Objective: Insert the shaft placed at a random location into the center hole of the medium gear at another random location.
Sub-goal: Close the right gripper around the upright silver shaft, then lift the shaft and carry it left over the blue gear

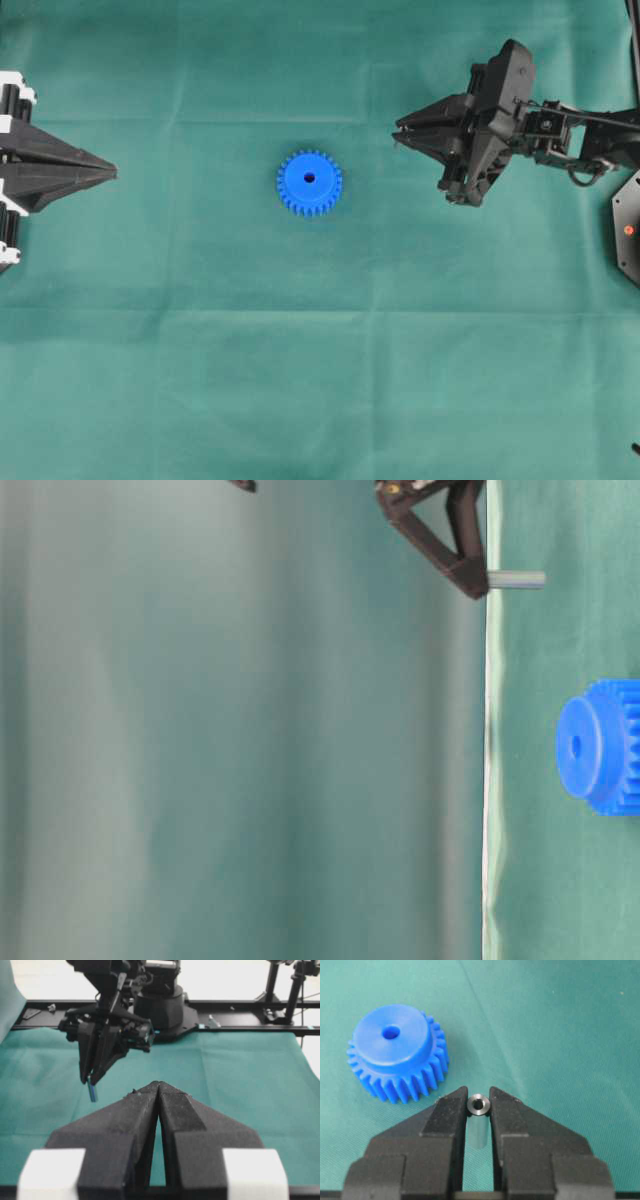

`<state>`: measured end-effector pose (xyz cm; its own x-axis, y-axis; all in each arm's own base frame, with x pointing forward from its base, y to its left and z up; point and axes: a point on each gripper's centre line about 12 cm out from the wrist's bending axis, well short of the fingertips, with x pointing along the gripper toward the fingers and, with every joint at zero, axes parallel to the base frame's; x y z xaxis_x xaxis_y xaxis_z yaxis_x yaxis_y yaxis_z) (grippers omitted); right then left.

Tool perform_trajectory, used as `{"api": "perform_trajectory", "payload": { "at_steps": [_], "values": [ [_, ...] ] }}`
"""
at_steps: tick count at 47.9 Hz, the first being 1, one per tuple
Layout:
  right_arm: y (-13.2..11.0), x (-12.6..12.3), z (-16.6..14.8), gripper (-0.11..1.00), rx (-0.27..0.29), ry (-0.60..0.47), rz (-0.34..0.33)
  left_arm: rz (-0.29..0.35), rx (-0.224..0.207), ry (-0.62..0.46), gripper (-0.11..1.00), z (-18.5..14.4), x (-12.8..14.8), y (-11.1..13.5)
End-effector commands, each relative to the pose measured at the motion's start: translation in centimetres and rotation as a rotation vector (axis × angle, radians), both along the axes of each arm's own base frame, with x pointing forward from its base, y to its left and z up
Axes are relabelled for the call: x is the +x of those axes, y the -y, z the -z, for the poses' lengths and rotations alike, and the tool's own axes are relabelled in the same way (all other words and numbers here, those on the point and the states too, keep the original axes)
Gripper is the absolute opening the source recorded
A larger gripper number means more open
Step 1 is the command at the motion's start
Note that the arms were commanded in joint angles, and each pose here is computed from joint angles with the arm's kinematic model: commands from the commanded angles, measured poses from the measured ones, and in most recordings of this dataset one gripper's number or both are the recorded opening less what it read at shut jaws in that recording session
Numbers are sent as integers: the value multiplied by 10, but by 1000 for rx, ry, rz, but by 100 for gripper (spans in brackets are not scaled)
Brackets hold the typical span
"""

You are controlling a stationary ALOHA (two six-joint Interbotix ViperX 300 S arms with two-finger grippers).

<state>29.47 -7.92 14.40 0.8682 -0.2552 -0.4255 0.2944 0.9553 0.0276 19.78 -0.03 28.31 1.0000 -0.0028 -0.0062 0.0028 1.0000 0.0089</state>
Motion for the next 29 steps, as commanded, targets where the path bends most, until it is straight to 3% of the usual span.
{"api": "perform_trajectory", "payload": {
  "at_steps": [1,29],
  "values": [
    [0,5,-15,14,-28,33,-13,-1,1,17,0,-7,2,0],
    [-2,16,-17,14,-29,41,-27,-2,1,17,0,-7,2,-1]
  ]
}}
